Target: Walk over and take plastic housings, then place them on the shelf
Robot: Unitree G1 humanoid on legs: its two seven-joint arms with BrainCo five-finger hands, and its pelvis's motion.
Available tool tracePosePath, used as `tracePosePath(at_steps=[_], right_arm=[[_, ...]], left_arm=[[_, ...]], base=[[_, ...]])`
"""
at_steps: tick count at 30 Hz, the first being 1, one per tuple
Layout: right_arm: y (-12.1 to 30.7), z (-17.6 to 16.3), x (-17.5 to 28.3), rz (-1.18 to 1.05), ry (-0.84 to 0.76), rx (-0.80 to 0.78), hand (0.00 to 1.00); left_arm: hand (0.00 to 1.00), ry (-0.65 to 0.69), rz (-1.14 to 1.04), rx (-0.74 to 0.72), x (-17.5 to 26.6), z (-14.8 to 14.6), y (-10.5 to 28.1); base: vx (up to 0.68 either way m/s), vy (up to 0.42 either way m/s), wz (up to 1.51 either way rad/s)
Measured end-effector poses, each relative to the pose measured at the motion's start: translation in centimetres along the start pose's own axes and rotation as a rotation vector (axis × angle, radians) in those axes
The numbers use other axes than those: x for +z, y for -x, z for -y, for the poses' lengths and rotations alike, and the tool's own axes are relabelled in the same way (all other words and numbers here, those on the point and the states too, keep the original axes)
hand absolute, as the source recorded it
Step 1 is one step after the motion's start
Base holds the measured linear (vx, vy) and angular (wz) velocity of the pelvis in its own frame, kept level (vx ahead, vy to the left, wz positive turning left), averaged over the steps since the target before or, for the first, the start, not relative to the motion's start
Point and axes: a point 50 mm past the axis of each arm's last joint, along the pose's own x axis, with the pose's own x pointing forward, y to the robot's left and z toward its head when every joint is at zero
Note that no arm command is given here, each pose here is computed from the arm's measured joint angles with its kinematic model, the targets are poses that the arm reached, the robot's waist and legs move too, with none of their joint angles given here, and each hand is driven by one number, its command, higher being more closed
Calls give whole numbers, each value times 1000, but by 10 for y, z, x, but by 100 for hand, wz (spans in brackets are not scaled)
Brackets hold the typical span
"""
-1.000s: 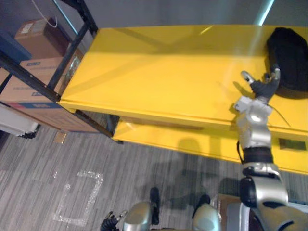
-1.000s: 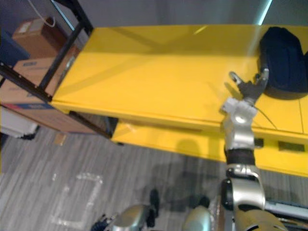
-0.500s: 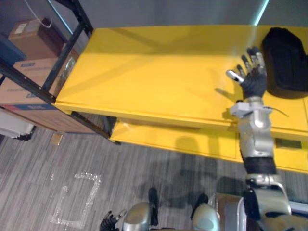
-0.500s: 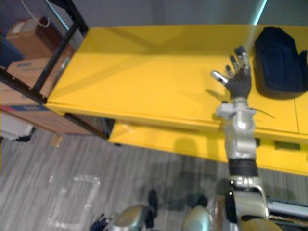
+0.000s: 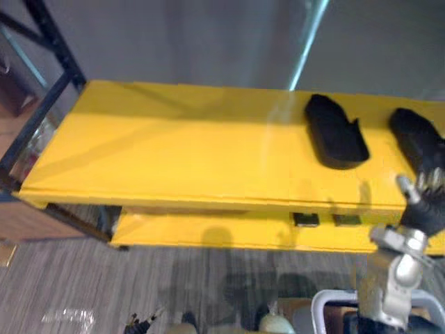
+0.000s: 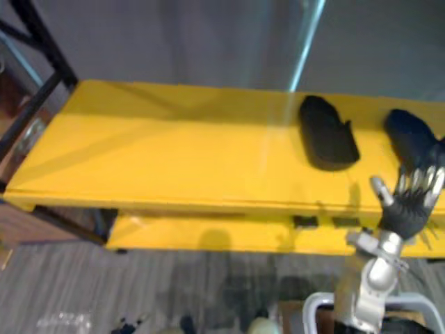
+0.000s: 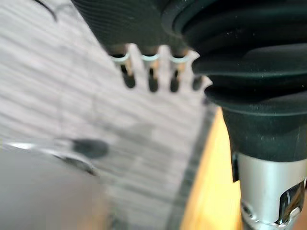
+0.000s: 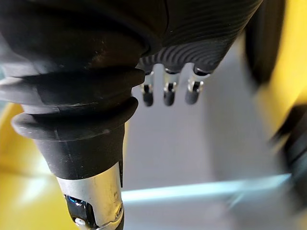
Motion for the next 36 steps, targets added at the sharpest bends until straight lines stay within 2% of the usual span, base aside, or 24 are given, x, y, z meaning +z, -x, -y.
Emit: tracePosePath(at_steps=[2,4,7,12,18,22,25,28,30,32,35,36], right_arm=[[20,21,-25,-115,44,-75,0],[51,40,-51,-275,20,-111,0],[75,38,-63,-361,-46,-78,0],[82,32,-74,-404,-161,-108,0],[86,30,-80,-430,-120,-217,0],[95,54,-74,-431,-53,-334,0],[103,72,-67,-429,-14,-373,0],[113,79,-66,-458,0,-339,0],[112,70,-70,-477,-23,-281,0],[105,51,-77,-489,-58,-173,0],[65,2,-83,-450,-74,136,0],[59,-7,-85,-448,-77,178,0]], left_arm=[[0,3,4,-8,-1,3,0],[0,-6,22,-31,0,8,1],[0,-46,29,-56,-1,13,2],[0,-121,13,-93,-2,17,2],[0,-370,-45,-158,-7,15,-2],[0,-566,-181,-242,-17,10,-4],[0,-608,-248,-274,-16,14,-5],[0,-531,-239,-296,-9,25,-7],[0,-501,-230,-330,-9,32,-5],[0,-439,-212,-329,-7,34,-6],[0,-264,-156,-310,-3,43,-4],[0,-241,-152,-301,-4,41,-4]], base=[[-36,-8,-24],[-80,-19,-13],[-74,-15,-2],[-40,-6,-9],[10,-5,-56],[36,-19,-76],[37,-48,-56],[-8,-37,-24],[-37,-47,-20],[-37,-97,-63],[-82,88,-143],[-140,181,-158]])
